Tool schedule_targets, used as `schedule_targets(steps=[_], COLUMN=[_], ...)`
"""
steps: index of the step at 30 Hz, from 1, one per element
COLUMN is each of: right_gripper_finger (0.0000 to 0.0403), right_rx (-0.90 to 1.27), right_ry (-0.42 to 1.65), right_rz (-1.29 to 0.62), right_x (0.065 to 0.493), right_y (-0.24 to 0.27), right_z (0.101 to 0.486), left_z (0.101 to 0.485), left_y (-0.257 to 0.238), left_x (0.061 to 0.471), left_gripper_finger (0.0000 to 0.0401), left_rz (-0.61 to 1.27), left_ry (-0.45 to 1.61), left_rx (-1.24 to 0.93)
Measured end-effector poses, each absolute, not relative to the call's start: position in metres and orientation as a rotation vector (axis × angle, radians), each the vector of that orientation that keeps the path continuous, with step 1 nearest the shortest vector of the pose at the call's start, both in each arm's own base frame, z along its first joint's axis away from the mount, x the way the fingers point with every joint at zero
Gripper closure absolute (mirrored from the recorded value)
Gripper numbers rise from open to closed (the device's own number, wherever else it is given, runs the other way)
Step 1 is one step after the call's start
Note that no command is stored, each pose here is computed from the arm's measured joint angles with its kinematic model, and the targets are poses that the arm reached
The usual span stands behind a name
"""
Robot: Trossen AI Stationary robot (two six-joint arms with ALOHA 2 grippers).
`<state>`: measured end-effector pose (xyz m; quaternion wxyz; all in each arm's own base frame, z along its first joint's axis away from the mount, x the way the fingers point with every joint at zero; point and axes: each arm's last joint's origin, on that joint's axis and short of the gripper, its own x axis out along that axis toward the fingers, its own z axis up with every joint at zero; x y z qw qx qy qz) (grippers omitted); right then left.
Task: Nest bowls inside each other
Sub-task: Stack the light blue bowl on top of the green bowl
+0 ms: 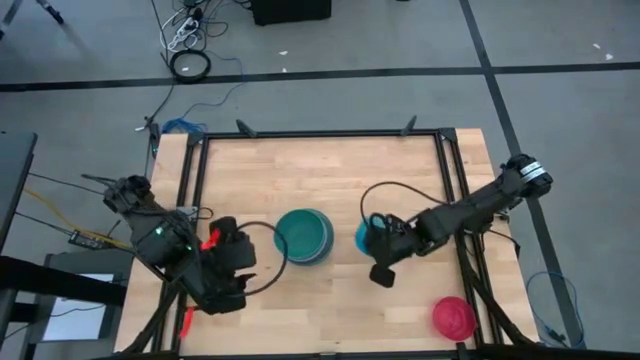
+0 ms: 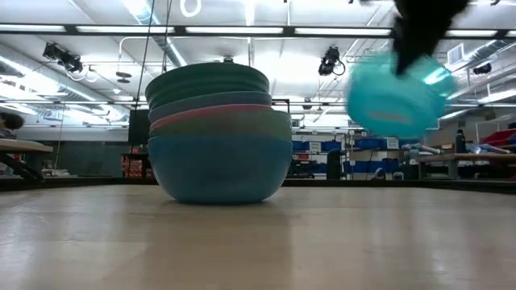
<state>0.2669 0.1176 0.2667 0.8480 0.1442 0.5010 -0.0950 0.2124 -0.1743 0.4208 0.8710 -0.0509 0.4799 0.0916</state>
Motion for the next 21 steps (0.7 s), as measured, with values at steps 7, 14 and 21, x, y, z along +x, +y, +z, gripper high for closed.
schedule_targets(steps=[7, 14, 21], right_gripper_finger=[0.0403, 0.0403, 0.0403], right_rx=[0.223, 0.133, -0.018], right_ry=[0.885, 0.865, 0.882], right_rz=[-0.109, 0.033, 0.129], right_x=[0.292, 0.342, 0.4], right_y=[0.1, 0.103, 0.113], right_z=[0.311, 0.32, 0.329], left_z=[0.379, 0.352, 0.34], left_y=[-0.192, -0.191, -0.191], left_x=[0.204, 0.172, 0.143], left_gripper_finger=[0.019, 0.019, 0.019], left_rz=[0.174, 0.274, 0.344], left_ry=[1.208, 1.281, 1.285], left_rx=[-0.085, -0.148, -0.222])
